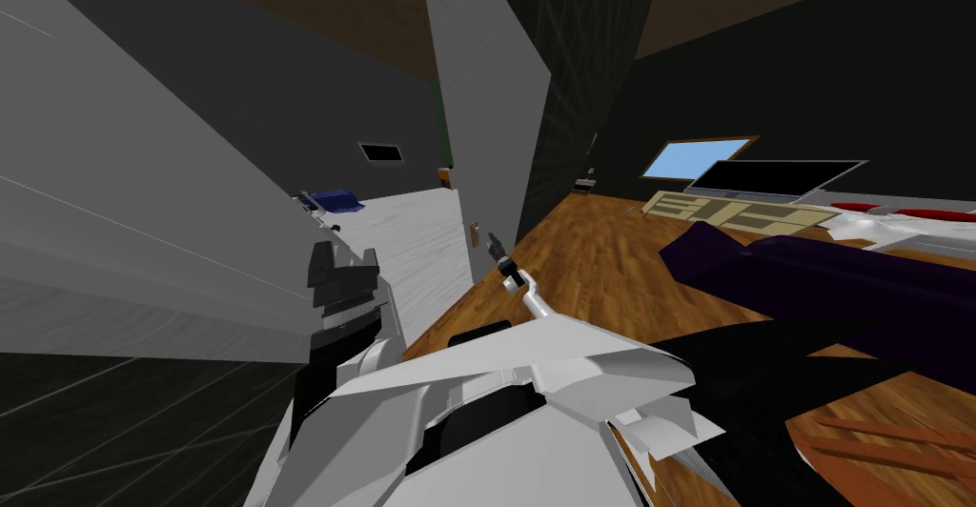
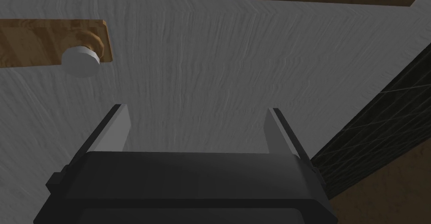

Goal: Push the door open

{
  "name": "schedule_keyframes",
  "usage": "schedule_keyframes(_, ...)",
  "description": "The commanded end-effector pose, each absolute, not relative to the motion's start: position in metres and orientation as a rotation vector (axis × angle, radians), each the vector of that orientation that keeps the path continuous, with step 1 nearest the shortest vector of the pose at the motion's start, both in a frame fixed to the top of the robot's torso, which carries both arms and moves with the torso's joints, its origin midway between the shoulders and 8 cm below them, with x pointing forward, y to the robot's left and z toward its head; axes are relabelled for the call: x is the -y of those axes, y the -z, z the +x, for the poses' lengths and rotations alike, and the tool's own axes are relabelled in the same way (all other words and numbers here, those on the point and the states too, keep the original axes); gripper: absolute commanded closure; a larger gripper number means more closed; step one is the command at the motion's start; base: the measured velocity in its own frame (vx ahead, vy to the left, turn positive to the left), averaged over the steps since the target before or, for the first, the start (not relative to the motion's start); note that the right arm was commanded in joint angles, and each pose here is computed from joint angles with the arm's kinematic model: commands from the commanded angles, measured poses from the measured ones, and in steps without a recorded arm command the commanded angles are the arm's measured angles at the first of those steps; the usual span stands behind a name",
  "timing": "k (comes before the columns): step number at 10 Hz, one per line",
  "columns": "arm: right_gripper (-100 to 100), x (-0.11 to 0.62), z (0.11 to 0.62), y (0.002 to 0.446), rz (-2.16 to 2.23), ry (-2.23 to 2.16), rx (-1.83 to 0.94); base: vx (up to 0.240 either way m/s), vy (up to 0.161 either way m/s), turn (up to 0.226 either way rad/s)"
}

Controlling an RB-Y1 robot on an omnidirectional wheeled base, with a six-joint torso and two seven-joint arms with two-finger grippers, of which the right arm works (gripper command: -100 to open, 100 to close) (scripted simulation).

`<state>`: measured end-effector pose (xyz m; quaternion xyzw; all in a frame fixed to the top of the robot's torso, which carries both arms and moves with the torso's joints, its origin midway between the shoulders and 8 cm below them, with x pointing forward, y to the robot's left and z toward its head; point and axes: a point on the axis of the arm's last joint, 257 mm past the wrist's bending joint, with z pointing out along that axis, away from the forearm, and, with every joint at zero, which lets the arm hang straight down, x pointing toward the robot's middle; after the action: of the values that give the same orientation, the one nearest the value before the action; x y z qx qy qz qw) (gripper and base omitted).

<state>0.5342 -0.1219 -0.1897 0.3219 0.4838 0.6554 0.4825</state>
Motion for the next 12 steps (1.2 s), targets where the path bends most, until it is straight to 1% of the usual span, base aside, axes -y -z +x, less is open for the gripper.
schedule_keyframes(1, -100, 0.119, 0.536, 0.2, 0.799, -1.596, -1.203, 0.037, -0.048, 0.03)
schedule_keyframes(3, -100, 0.114, 0.542, 0.21, 0.81, -1.6, -1.235, 0.036, -0.044, 0.043)
schedule_keyframes(4, -100, 0.108, 0.548, 0.208, 0.802, -1.613, -1.247, 0.031, -0.052, 0.054)
schedule_keyframes(5, -100, 0.11, 0.548, 0.218, 0.82, -1.602, -1.264, 0.024, -0.055, 0.034)
schedule_keyframes(10, -100, 0.1, 0.562, 0.243, 0.851, -1.602, -1.349, 0.033, -0.06, 0.04)
schedule_keyframes(12, -100, 0.094, 0.571, 0.252, 0.862, -1.603, -1.393, 0.048, -0.102, 0.085)
